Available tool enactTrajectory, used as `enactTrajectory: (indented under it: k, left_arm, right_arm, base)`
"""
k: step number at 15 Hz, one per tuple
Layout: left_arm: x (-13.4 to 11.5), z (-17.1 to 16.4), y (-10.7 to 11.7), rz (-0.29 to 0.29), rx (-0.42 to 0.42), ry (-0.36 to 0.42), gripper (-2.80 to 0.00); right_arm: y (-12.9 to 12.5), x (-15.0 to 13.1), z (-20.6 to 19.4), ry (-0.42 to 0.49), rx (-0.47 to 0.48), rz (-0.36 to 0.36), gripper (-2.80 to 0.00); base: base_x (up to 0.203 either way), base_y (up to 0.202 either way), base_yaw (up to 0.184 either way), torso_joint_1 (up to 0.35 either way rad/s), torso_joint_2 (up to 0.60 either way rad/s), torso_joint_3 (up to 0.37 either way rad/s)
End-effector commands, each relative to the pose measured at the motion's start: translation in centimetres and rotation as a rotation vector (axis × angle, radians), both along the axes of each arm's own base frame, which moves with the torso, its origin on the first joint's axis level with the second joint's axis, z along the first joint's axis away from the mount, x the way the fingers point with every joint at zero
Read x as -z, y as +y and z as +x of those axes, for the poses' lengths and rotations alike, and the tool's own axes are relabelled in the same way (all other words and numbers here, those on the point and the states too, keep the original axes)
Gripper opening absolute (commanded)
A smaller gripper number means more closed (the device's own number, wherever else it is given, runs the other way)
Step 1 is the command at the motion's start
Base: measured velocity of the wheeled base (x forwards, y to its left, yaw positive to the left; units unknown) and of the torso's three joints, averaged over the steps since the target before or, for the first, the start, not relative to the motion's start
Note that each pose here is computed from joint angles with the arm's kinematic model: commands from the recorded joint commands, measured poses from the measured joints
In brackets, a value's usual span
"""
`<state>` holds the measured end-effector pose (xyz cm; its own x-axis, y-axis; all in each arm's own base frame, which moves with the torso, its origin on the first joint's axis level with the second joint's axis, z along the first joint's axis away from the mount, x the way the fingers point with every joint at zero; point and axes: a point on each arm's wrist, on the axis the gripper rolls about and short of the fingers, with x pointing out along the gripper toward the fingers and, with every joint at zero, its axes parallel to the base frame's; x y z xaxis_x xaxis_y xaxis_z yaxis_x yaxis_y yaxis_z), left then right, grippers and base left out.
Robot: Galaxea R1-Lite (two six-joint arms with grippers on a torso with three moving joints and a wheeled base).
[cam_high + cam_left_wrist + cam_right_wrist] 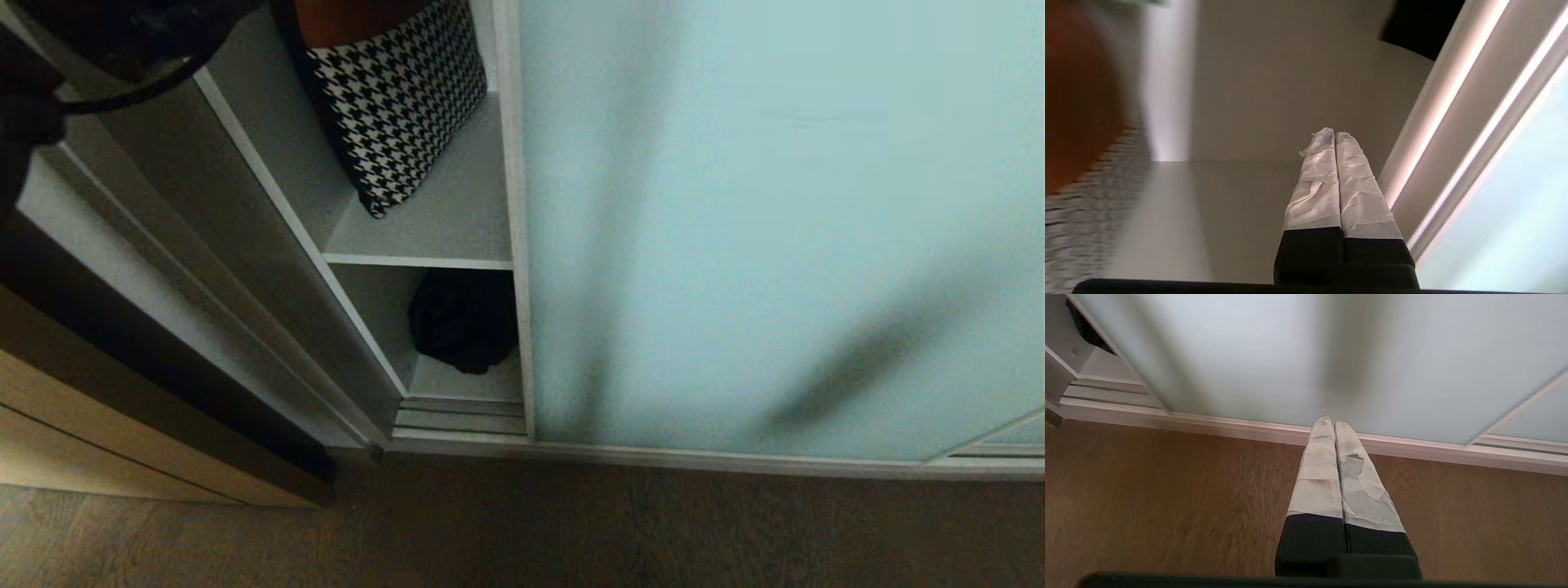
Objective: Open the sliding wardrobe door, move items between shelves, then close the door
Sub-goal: Open the door
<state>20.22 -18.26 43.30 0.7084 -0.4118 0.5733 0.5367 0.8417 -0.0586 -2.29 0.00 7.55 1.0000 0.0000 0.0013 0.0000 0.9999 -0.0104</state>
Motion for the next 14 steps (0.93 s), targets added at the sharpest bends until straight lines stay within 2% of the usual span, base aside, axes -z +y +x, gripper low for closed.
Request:
enactTrajectory:
  k: [1,11,14]
  left_arm:
    - [1.0,1.0,-2.8,0.016,0.045,0.018,-2.8]
    - [2.2,0.5,-12.0,0.003,0.227,0.006,-2.8]
    - [1.9,0.4,-12.0,-0.019,0.21,0.009,-2.8]
  right_arm:
    - [0.0,0.0,0.0,0.0,0.0,0.0,-2.8]
    - [0.0,0.0,0.0,0.0,0.0,0.0,-2.8]
    - [0.0,0.0,0.0,0.001,0.0,0.0,-2.8]
  base:
    - [0.0,0.0,0.0,0.0,0.0,0.0]
    - [0.0,0.0,0.0,0.0,0.0,0.0]
    - [0.0,0.0,0.0,0.0,0.0,0.0]
